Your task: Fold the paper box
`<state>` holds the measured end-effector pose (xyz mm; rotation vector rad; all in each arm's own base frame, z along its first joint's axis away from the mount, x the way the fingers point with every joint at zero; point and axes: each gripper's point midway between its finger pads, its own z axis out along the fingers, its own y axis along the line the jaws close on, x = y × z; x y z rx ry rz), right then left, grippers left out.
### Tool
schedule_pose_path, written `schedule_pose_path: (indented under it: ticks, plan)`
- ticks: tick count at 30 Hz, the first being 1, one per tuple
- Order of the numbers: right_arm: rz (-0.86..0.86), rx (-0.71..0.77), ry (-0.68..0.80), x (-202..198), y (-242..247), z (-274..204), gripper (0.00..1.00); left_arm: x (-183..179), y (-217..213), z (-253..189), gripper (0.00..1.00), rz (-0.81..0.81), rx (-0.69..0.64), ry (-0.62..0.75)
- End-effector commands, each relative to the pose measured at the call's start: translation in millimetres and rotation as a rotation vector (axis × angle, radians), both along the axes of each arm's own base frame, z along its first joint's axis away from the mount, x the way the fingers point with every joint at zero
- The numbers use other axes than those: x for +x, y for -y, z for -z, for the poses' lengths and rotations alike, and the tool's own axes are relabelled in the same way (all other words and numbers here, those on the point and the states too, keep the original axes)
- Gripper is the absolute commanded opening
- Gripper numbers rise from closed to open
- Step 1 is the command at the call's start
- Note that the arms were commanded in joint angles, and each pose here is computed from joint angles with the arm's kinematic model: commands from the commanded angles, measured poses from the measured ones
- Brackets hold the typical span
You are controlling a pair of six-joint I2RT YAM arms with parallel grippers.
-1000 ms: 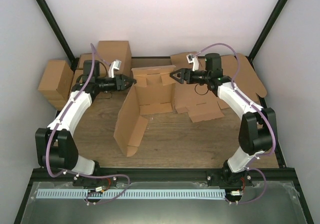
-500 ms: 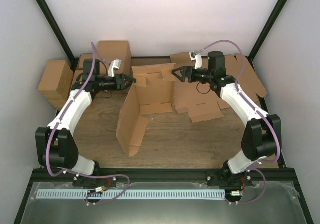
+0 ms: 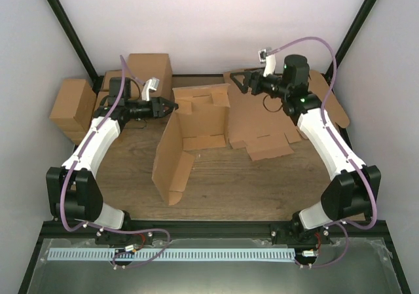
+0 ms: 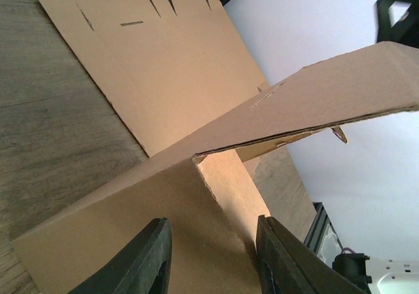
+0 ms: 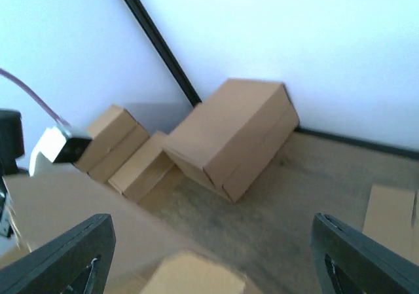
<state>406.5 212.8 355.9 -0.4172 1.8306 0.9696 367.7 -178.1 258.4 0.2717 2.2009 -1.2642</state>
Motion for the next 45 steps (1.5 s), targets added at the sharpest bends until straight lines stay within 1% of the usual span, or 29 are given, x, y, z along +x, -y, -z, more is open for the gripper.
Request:
schedule_pose_path:
  ticks: [1,3,5,8,14,20,23,28,30,34,38,41,45]
  plan:
    - [-0.067,0.022,0.111,10.0,-10.2,-57.1,0.85,0.2,-3.4,6.5,0.38,-0.01,0.044,-0.005]
    - [-0.174,0.023,0.072,19.6,-26.4,-59.4,0.83,-1.8,-2.9,5.1,0.38,-0.003,0.042,-0.001]
    - [-0.261,0.019,0.031,22.2,-40.5,-56.0,0.77,-3.8,-1.8,3.1,0.38,0.008,0.037,0.003]
    - [-0.341,0.003,0.037,17.7,-60.2,-49.3,0.72,-6.8,-0.3,0.6,0.39,0.025,0.029,0.008]
    - [-0.469,-0.048,0.039,-1.7,-83.0,-27.6,0.67,-8.3,-0.2,-1.2,0.41,0.027,0.027,0.007]
    - [-0.563,-0.073,0.005,-21.0,-86.0,-7.5,0.61,-10.7,-0.6,-15.1,0.41,0.019,0.014,0.036]
    - [-0.573,-0.084,-0.008,-29.6,-85.3,2.3,0.6,-14.0,-3.5,-30.9,0.46,-0.01,0.017,0.07]
    - [-0.542,-0.127,0.002,-37.1,-84.0,13.0,0.6,-31.0,-12.5,-69.1,0.6,-0.057,0.046,0.161]
    - [-0.53,-0.151,0.011,-39.2,-84.8,16.7,0.6,-39.3,-13.9,-75.4,0.65,-0.054,0.06,0.168]
    - [-0.513,-0.195,0.055,-44.6,-87.1,21.2,0.6,-55.4,-20.9,-78.4,0.68,-0.071,0.109,0.163]
    - [-0.484,-0.253,0.144,-48.0,-88.0,22.3,0.63,-77.5,-24.4,-83.0,0.72,-0.069,0.123,0.178]
    - [-0.487,-0.325,0.234,-52.5,-92.9,24.1,0.62,-92.1,-27.2,-83.2,0.74,-0.076,0.13,0.178]
    - [-0.499,-0.447,0.355,-60.4,-102.8,33.5,0.62,-104.5,-34.1,-73.0,0.74,-0.104,0.165,0.164]
